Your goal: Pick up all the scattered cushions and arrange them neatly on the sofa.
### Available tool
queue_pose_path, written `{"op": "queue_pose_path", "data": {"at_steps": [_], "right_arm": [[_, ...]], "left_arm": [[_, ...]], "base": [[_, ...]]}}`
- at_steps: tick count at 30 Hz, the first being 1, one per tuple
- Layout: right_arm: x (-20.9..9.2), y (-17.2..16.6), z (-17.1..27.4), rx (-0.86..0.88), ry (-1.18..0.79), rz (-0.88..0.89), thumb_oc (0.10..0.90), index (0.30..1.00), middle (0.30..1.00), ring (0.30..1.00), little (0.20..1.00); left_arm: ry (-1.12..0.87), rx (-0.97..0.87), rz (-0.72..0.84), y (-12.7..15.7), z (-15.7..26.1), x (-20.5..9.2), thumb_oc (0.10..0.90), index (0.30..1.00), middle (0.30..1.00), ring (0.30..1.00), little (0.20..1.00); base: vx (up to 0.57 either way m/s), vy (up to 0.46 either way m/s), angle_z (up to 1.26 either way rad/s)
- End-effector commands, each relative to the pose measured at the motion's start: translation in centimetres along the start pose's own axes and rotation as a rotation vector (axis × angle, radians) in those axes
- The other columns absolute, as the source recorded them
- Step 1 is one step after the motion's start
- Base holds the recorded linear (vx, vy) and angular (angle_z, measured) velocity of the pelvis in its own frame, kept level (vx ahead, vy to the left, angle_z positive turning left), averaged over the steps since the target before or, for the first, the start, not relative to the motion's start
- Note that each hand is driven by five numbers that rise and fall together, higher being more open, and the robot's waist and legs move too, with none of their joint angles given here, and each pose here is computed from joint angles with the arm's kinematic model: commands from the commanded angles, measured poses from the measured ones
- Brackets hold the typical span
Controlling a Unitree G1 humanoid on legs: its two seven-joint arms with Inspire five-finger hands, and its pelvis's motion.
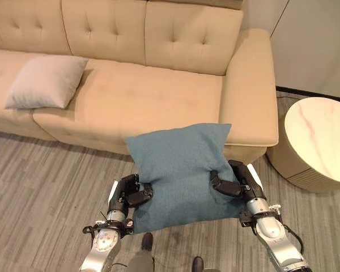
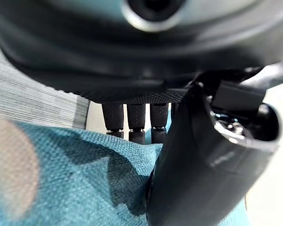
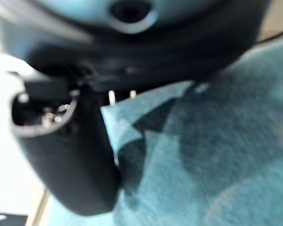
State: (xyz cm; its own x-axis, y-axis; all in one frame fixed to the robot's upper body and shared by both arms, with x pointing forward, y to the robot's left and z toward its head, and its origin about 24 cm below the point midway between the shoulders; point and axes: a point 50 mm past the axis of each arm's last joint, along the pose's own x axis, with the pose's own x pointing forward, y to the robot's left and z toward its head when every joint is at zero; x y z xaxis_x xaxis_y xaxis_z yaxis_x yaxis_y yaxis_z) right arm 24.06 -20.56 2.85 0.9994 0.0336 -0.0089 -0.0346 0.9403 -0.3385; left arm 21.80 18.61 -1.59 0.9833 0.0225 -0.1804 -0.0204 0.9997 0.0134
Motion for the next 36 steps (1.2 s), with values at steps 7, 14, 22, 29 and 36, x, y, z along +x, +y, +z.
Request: {"op": "queue_pose_path", "data": {"at_steps": [7,14,22,29,36], "right_arm": [[2.1,2.3,7.0,0.181,-0.358,0.034,0.400,0.300,0.300,0.300,0.300],[1.8,4.3,7.0,0.193,-0.353,0.157,0.400,0.300,0.300,0.300,0.300],[2.6,4.7,9.6,0.029,-0.474,0.252,0.400,0.300,0.300,0.300,0.300],[2.0,3.7,9.4,0.016,-0.471,0.243,0.400,0.300,0.300,0.300,0.300],[2.2,3.9,8.5,-0.011,-0.435,0.232,0.400,0.300,0.300,0.300,0.300]], "left_arm": [[-0.340,0.038,-0.010,0.5,6.6,1.9,0.400,0.300,0.300,0.300,0.300],[-0.349,0.038,-0.048,-1.0,6.8,2.4,0.400,0.300,0.300,0.300,0.300],[-0.323,-0.007,-0.028,-1.2,5.8,1.8,0.400,0.300,0.300,0.300,0.300],[-0.294,-0.050,-0.042,-1.8,5.4,1.7,0.400,0.300,0.300,0.300,0.300],[-0.282,-0.022,-0.001,-1.7,5.0,1.5,0.400,0.300,0.300,0.300,0.300]], "base": [[0.13,0.299,-0.24],[0.36,0.081,0.03],[0.47,-0.219,0.32],[0.33,-0.190,-0.18],[0.40,0.077,-0.61]]}}
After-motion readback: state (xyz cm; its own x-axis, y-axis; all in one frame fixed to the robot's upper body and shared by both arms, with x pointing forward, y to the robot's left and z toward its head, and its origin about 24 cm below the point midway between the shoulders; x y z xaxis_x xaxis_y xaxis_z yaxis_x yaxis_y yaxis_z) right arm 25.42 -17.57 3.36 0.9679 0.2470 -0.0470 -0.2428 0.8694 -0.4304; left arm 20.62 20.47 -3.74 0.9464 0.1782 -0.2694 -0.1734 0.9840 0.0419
